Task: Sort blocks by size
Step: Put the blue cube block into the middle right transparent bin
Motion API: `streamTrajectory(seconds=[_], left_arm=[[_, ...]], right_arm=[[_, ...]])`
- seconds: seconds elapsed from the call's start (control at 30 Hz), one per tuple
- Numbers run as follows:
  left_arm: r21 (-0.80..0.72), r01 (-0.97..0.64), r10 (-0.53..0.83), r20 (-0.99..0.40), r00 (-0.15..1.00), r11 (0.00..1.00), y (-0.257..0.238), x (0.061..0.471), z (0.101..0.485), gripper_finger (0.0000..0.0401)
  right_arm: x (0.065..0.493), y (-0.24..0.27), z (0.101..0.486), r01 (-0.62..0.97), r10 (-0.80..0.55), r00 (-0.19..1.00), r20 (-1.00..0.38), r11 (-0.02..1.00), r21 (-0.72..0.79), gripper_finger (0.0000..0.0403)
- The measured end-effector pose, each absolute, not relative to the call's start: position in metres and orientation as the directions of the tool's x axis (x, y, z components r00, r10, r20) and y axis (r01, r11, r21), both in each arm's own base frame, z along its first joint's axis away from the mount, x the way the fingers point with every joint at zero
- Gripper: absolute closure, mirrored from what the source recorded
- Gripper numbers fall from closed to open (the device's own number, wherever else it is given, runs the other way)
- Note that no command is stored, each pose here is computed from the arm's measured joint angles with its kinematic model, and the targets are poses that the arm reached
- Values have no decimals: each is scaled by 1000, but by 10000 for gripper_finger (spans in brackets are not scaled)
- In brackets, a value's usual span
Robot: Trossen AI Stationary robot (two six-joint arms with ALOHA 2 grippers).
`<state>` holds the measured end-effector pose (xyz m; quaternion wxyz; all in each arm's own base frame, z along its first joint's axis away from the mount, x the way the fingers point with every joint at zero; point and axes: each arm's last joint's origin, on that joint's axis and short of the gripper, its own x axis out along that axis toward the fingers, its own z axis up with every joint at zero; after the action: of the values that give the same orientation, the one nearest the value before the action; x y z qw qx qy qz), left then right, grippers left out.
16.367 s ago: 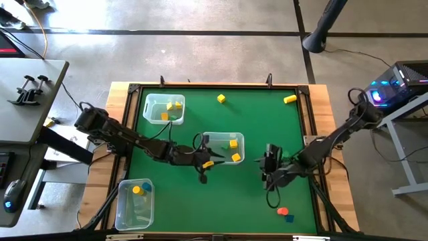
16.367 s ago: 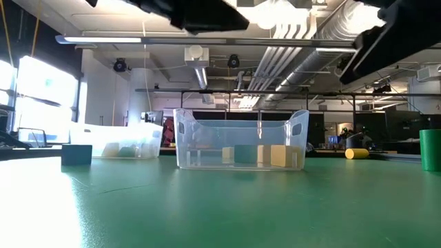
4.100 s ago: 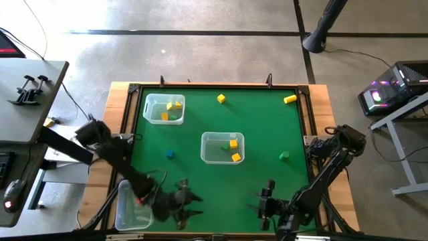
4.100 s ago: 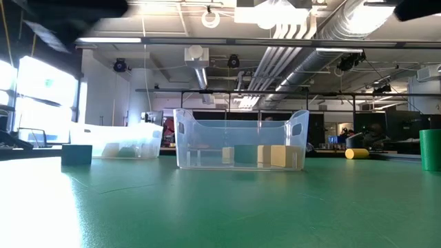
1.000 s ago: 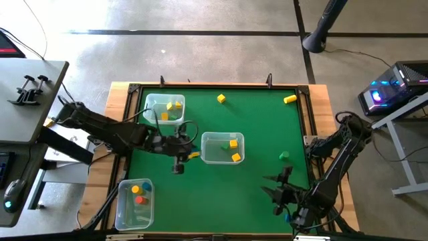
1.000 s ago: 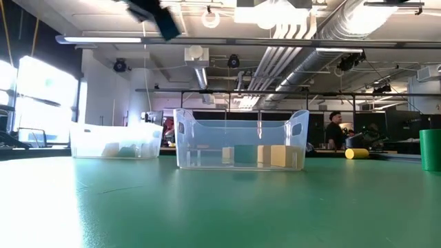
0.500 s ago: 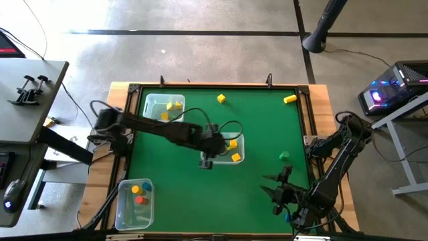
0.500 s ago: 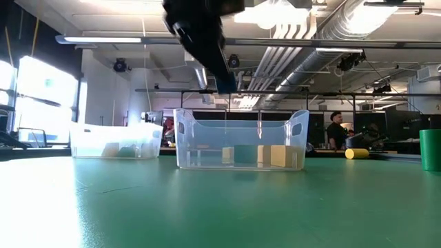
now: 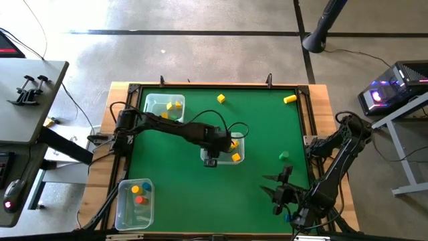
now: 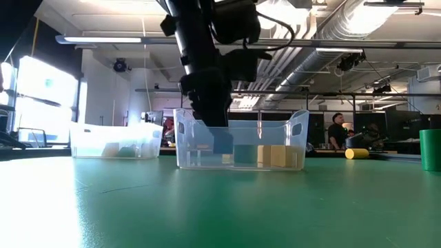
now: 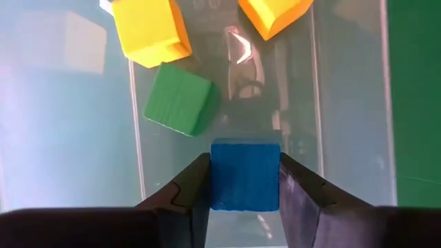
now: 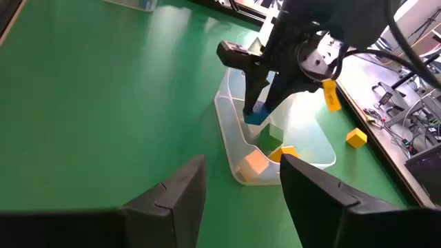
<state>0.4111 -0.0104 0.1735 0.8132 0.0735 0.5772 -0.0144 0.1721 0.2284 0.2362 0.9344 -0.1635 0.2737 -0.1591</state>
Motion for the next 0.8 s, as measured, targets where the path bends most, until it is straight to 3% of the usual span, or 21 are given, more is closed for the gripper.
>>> streamTrajectory(seconds=[0.8], left_arm=[[114, 69, 80, -923, 377, 991, -10, 415, 175, 278]], right_arm=[[172, 229, 236, 211, -385, 800, -459, 898, -386, 222]])
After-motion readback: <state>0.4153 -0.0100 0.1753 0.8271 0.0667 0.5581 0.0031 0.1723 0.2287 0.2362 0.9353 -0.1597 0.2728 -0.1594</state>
